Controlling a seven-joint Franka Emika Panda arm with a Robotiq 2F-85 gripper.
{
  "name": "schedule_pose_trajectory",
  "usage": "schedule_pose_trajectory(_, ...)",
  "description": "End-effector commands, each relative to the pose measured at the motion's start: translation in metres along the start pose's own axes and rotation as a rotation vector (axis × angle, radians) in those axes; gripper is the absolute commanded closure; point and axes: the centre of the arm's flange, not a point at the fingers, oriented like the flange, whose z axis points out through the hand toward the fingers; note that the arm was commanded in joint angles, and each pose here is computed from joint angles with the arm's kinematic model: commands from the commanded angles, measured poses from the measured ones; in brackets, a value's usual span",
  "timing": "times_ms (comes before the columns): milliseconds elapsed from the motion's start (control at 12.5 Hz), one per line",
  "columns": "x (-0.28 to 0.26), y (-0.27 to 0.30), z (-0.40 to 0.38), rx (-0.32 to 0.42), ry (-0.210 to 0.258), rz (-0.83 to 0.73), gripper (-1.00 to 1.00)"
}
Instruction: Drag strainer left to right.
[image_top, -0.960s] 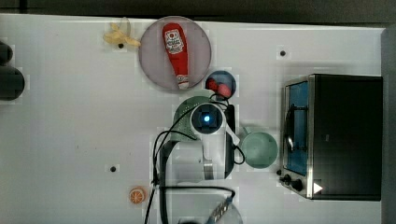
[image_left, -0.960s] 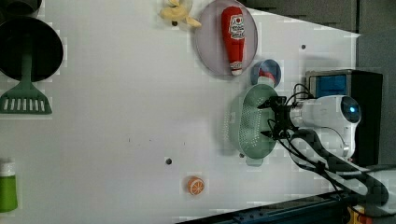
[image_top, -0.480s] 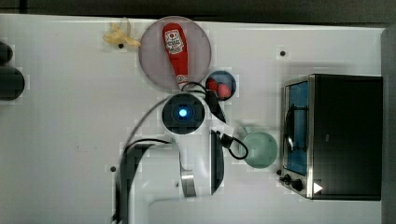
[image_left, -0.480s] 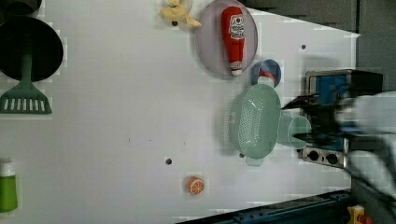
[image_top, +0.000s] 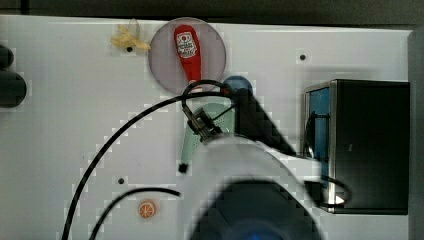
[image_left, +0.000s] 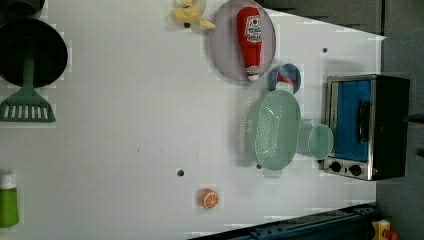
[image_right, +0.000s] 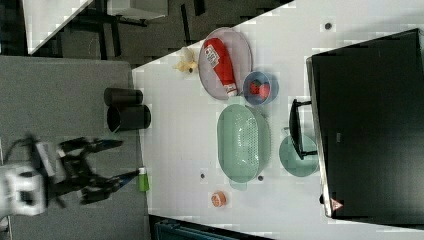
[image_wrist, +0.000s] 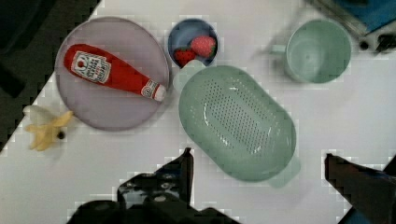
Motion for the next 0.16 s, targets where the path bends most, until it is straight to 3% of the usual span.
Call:
schedule_pose_trajectory(80, 0.0214, 0.0004, 0.0242, -0.055, -0.047, -0.193, -1.00)
schedule_pose_trajectory(160, 0.0224, -0.0001, 0.0203, -0.054, -0.044, -0.195, -1.00)
